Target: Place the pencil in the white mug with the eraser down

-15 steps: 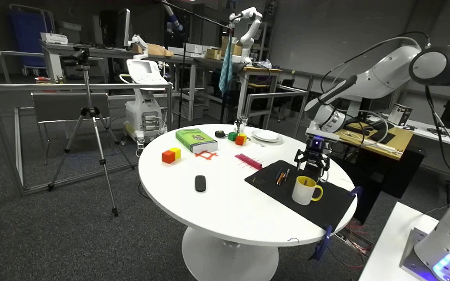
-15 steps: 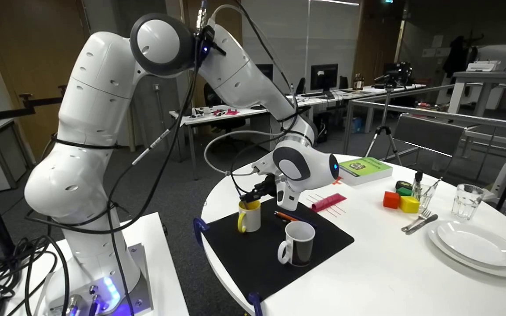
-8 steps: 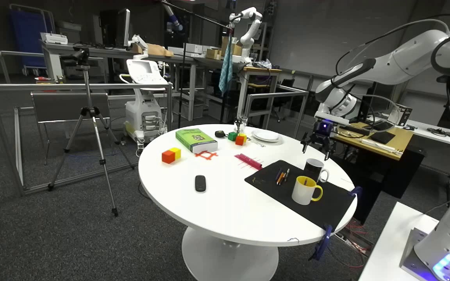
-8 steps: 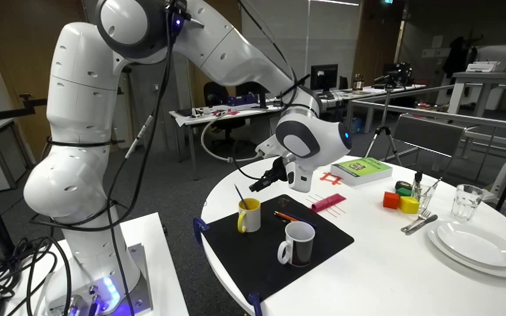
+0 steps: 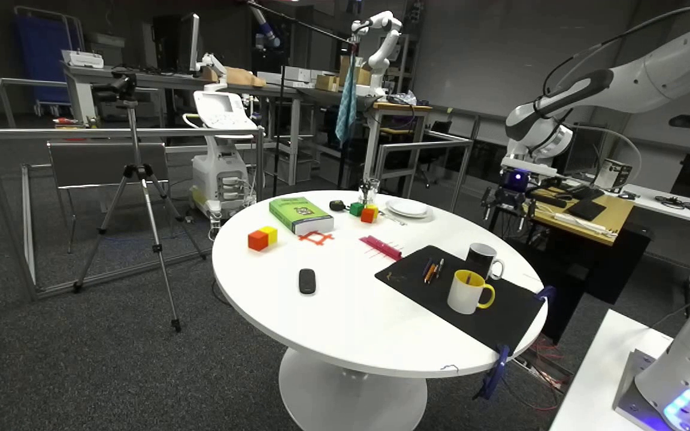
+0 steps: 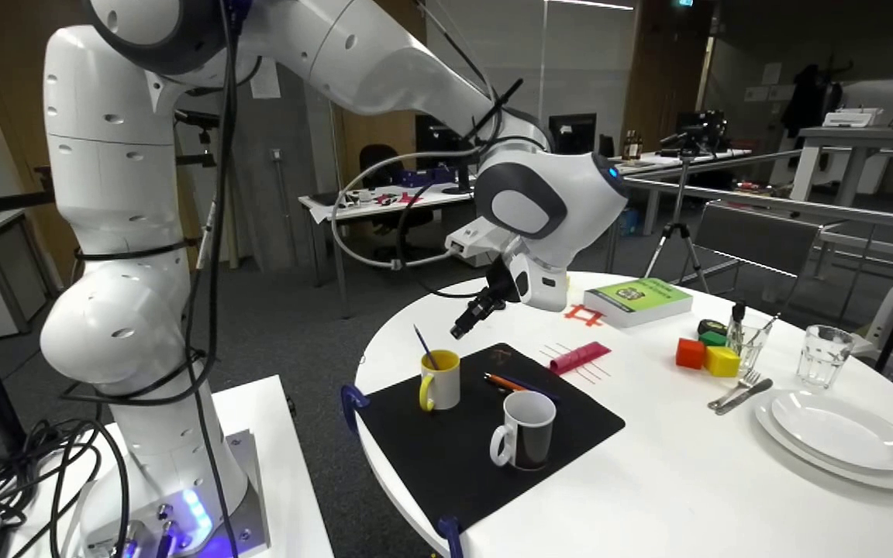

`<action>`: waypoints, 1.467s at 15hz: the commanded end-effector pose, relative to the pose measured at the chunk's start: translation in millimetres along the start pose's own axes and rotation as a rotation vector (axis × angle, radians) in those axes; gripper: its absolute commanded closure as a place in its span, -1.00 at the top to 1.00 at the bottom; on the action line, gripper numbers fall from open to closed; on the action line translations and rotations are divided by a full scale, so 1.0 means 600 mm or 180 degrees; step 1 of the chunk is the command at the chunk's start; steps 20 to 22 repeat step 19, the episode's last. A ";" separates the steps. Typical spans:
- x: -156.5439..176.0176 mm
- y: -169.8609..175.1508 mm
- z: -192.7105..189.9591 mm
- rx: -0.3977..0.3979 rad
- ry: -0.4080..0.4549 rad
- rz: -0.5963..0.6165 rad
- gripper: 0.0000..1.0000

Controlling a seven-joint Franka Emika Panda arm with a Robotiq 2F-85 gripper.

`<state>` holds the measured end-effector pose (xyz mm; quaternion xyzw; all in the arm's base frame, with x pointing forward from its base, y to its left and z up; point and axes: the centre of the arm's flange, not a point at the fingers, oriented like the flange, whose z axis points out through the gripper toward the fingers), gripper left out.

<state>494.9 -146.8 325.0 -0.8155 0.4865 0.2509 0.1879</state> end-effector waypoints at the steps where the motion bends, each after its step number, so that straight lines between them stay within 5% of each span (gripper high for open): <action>1: -0.059 0.052 -0.022 0.0013 0.0523 0.0135 1.00; 10: -0.138 0.070 -0.032 -0.0064 0.1281 0.0313 1.00; 11: -0.099 0.050 -0.037 -0.0098 0.1131 0.0259 1.00; 22: -0.120 0.054 -0.032 -0.0108 0.1174 0.0281 1.00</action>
